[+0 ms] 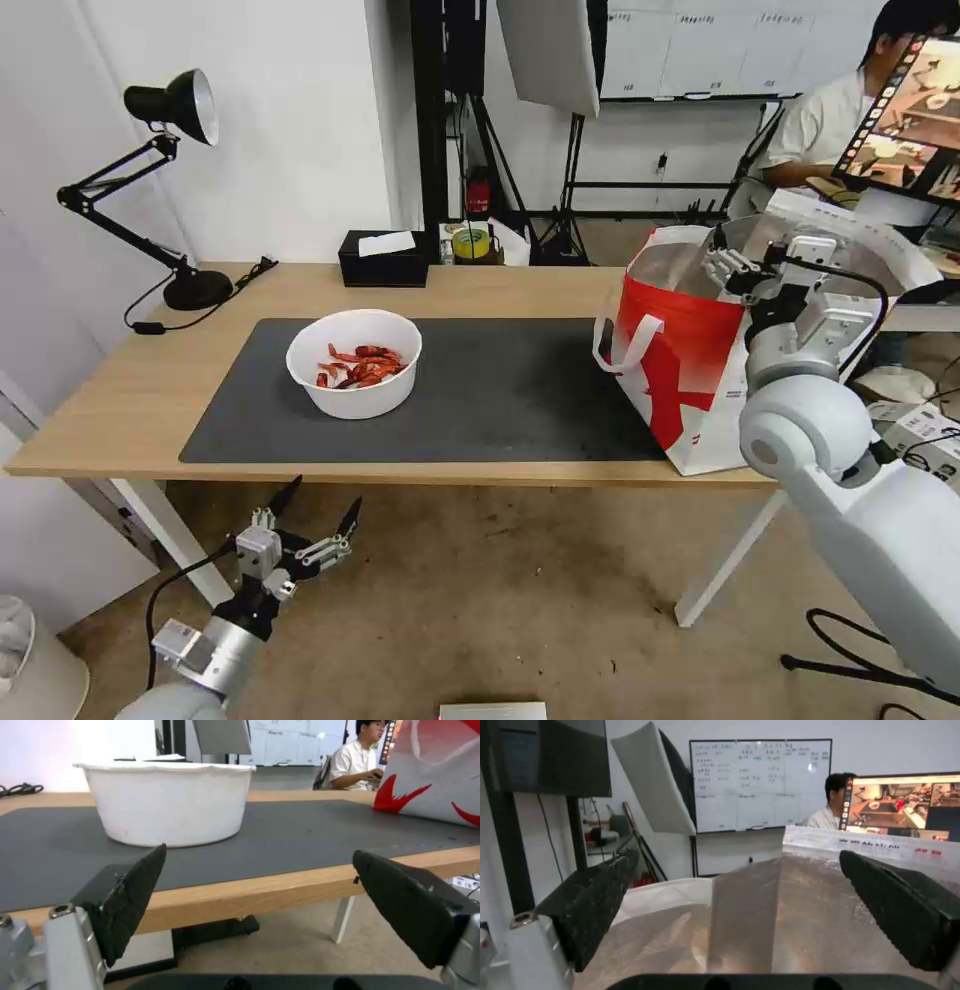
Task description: Pick up the trash from the table and place it into the takeout bag.
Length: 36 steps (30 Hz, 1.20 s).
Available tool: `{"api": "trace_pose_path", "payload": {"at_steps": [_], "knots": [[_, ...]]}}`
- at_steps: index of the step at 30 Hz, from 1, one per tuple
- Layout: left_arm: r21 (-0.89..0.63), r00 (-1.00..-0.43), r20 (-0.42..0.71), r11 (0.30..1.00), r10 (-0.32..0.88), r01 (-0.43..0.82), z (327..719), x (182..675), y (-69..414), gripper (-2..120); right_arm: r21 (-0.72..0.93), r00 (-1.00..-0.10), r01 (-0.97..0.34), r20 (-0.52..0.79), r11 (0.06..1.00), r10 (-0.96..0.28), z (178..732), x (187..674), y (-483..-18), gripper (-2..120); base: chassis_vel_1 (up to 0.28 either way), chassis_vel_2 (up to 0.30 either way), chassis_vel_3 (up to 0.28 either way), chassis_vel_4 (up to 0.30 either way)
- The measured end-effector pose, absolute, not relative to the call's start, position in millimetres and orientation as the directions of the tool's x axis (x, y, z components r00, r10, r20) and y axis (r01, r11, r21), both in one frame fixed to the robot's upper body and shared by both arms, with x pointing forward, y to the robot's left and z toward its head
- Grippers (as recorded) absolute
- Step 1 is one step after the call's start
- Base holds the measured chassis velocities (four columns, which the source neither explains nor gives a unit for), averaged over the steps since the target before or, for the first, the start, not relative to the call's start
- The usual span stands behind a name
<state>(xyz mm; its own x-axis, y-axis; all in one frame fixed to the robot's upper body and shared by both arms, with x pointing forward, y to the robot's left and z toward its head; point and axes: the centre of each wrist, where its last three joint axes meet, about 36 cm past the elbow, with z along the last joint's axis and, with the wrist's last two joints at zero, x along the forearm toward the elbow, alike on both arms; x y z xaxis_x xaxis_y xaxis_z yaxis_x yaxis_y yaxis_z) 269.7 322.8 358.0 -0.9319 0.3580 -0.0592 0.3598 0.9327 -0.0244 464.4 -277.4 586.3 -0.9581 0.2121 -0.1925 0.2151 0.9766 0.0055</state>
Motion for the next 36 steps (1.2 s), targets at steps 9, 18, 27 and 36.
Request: {"api": "trace_pose_path", "payload": {"at_steps": [9, 18, 27, 36], "knots": [[-0.025, -0.932, -0.056, 0.932, 0.359, 0.361, 358, 268, 322, 100, 0.047, -0.969, 0.100, -0.223, 0.994, 0.108, 595, 455, -276, 100, 0.000, 0.000, 0.000, 0.000], [-0.025, -0.933, -0.053, 0.933, 0.357, 0.358, 357, 267, 321, 100, 0.074, -0.934, -0.265, -0.267, 0.961, -0.237, 594, 420, -269, 100, 0.000, 0.000, 0.000, 0.000], [-0.025, -0.934, -0.062, 0.935, 0.352, 0.354, 355, 272, 323, 100, 0.049, -0.884, -0.443, -0.187, 0.895, -0.428, 559, 373, -263, 100, 0.000, 0.000, 0.000, 0.000], [-0.018, -0.930, -0.065, 0.931, 0.362, 0.364, 351, 272, 329, 100, 0.036, -0.902, -0.413, -0.151, 0.910, -0.403, 506, 330, -274, 100, 0.000, 0.000, 0.000, 0.000]]}}
